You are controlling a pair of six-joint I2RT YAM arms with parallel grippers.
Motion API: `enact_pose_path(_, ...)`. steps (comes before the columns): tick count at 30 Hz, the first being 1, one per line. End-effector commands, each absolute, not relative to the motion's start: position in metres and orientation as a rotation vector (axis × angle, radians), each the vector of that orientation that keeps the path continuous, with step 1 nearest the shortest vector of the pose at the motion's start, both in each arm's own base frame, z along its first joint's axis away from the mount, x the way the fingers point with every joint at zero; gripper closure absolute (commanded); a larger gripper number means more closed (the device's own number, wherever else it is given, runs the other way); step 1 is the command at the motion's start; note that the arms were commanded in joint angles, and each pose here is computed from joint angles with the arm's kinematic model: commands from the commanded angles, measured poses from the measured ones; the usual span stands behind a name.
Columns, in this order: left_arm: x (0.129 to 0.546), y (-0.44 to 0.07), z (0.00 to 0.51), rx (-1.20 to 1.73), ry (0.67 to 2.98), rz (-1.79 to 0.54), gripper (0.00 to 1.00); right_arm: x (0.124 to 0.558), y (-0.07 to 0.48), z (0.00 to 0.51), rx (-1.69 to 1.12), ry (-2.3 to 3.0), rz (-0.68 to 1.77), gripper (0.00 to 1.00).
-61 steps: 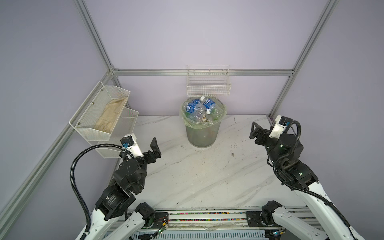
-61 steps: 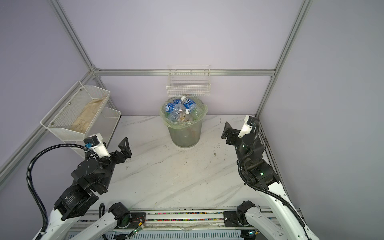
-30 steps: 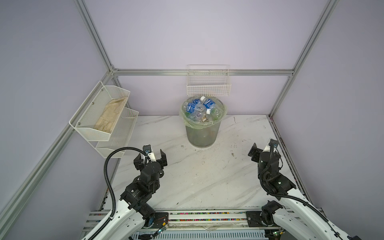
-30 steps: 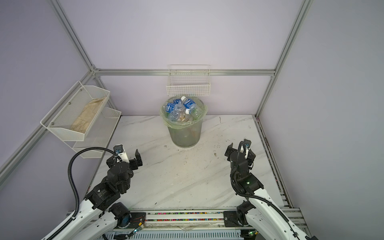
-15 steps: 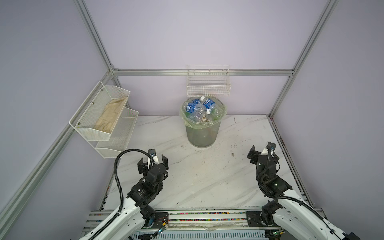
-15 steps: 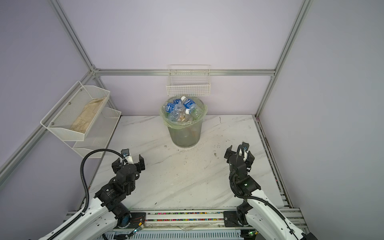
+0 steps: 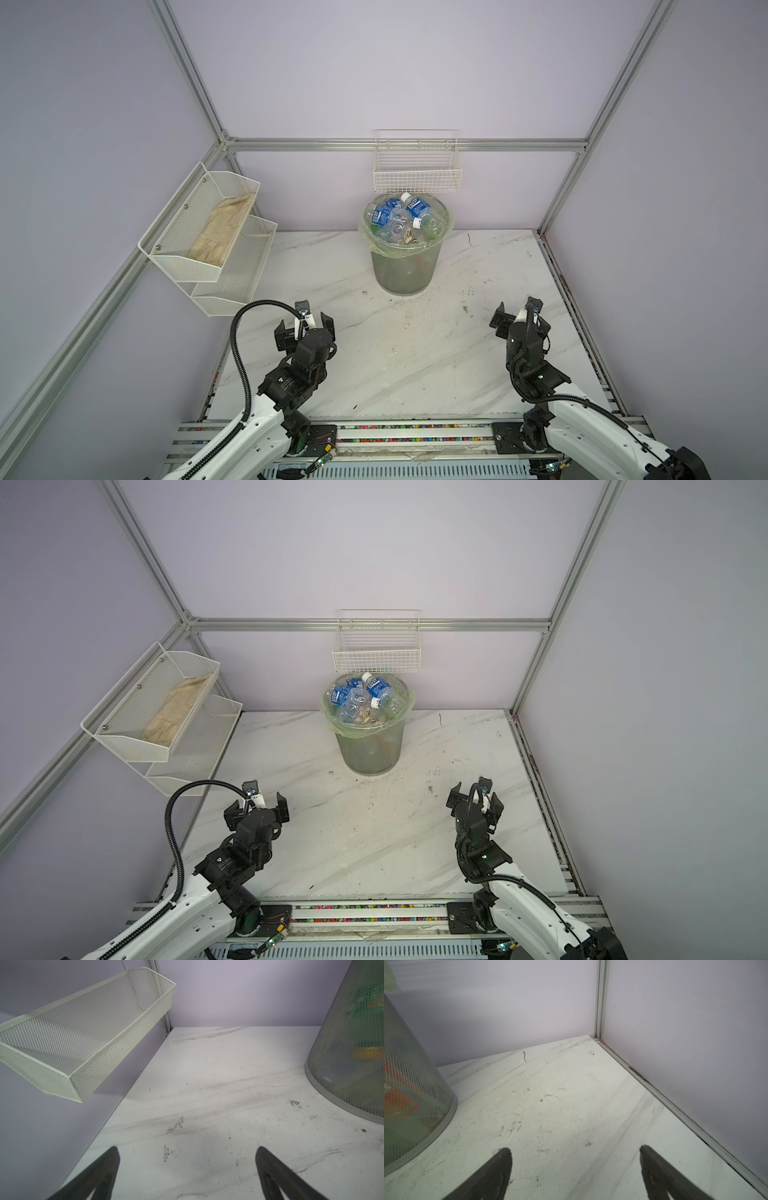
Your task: Throw the plastic bottles in the bin
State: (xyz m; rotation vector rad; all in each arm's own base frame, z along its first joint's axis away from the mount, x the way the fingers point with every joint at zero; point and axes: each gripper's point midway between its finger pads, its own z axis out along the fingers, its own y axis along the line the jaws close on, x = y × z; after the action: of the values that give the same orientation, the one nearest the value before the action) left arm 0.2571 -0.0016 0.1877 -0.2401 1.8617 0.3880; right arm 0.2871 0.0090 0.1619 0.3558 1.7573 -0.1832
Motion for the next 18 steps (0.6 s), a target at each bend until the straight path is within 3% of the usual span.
enact_pose_path(1, 0.259, 0.001, 0.183, -0.282, 1.852, 0.368, 0.0, 0.291, 0.012, 0.185, 0.39, 1.659, -0.116, 0.03)
enact_pose_path(13, 0.259, 0.023, 0.18, -0.344, 1.86, 0.47, 0.0, 0.306, 0.019, 0.174, 0.367, 1.719, -0.159, 0.03)
enact_pose_path(18, 0.251, 0.034, 0.144, -0.35, 1.92, 0.584, 0.0, 0.304, 0.015, 0.176, 0.386, 1.703, -0.17, 0.03)
